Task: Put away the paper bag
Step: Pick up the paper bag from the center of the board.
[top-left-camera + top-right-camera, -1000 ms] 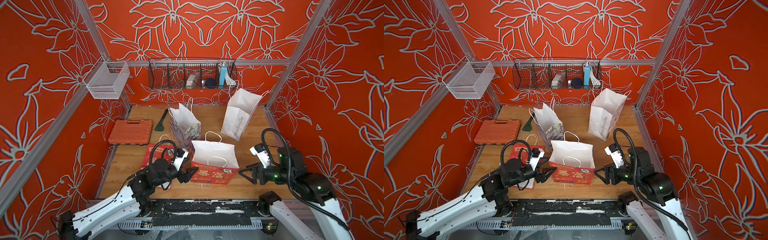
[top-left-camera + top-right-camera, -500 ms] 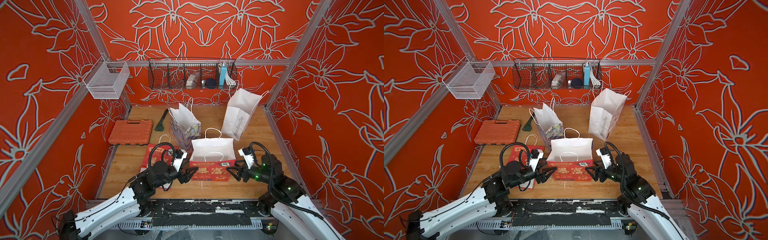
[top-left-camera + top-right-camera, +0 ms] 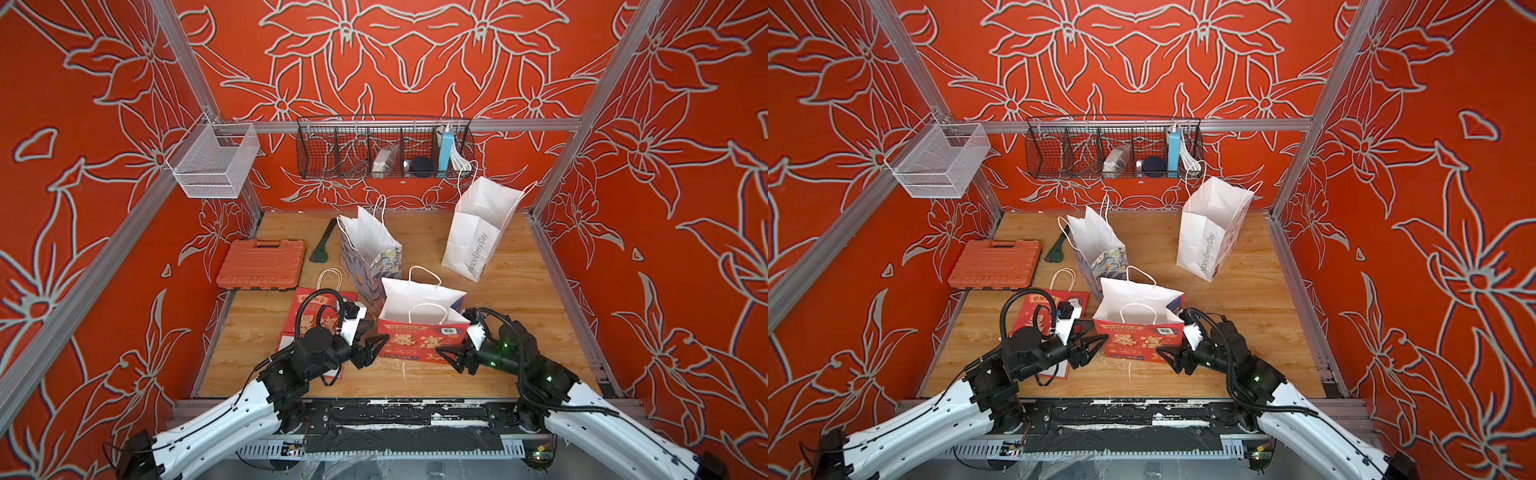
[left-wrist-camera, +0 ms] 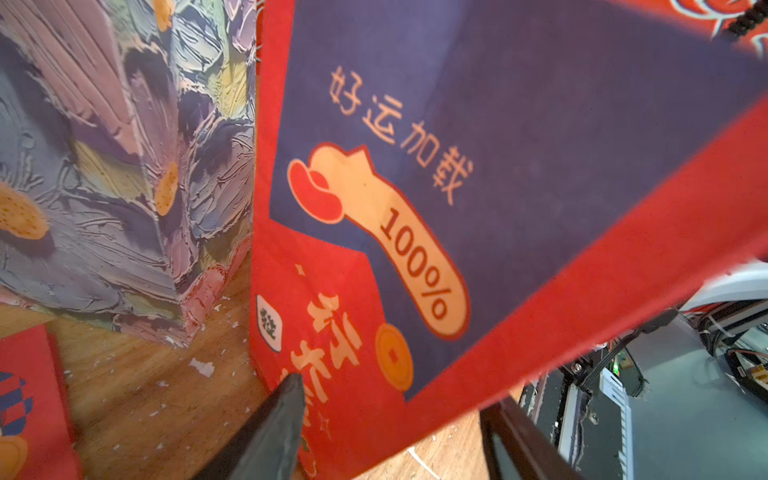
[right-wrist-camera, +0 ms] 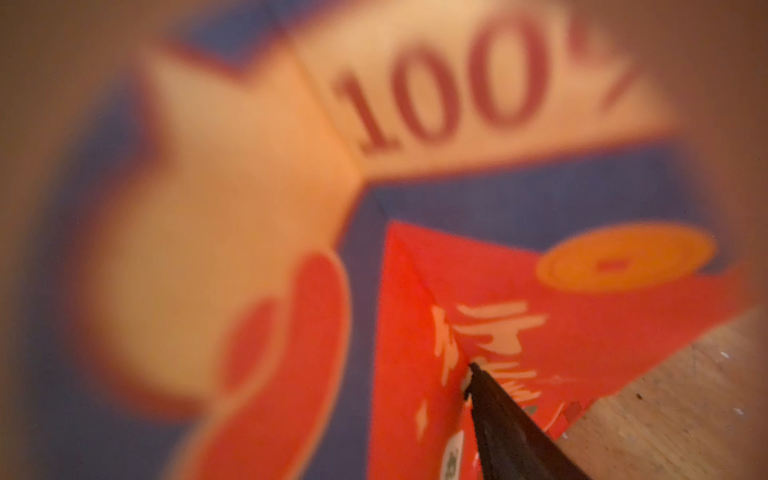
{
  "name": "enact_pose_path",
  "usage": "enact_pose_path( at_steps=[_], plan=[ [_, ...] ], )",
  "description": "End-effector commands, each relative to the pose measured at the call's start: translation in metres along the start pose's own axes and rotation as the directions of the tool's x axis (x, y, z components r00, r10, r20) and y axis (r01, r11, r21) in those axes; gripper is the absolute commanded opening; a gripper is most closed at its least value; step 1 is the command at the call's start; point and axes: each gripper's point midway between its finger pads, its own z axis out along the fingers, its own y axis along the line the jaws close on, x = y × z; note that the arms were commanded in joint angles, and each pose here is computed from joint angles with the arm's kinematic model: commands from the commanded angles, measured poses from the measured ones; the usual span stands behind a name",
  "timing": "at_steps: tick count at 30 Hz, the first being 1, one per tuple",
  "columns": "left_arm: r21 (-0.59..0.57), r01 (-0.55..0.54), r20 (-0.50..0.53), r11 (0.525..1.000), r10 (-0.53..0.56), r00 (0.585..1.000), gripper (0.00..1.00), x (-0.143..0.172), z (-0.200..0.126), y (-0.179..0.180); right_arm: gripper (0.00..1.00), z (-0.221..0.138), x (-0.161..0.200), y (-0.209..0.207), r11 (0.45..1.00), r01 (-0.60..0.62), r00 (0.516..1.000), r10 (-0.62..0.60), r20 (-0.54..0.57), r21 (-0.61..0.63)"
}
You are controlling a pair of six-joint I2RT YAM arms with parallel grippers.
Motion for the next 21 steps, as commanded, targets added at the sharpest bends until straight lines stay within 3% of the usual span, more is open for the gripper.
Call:
enact_pose_path(
  at_steps=[1,6,15,18,21],
  plan=[
    [-0.019,-0.003,0.004,1.0,0.003,1.0,0.66,-0.001,0.004,0.005,0.74,-0.006,-0.023,-0.013,0.994,0.049,0.993,-0.059,0.107,0.096],
    [0.027,0.0,-0.005,1.0,0.0,1.0,0.65,-0.002,0.013,0.004,0.73,-0.014,-0.015,-0.02,0.991,-0.01,0.992,-0.007,0.125,0.135],
    [0.193,0.064,-0.106,0.979,-0.044,0.993,0.68,0.017,0.026,-0.018,0.7,-0.015,-0.036,0.0,0.997,0.063,0.98,-0.072,0.183,0.053],
    [0.201,0.138,-0.096,0.97,-0.12,0.988,0.7,0.022,0.028,-0.016,0.7,-0.012,-0.038,-0.001,0.996,0.069,0.98,-0.078,0.184,0.058],
    [0.137,0.18,-0.104,0.974,-0.167,0.98,0.77,0.031,0.028,-0.004,0.7,-0.009,-0.036,-0.003,0.995,0.07,0.983,-0.08,0.164,0.067]
  ],
)
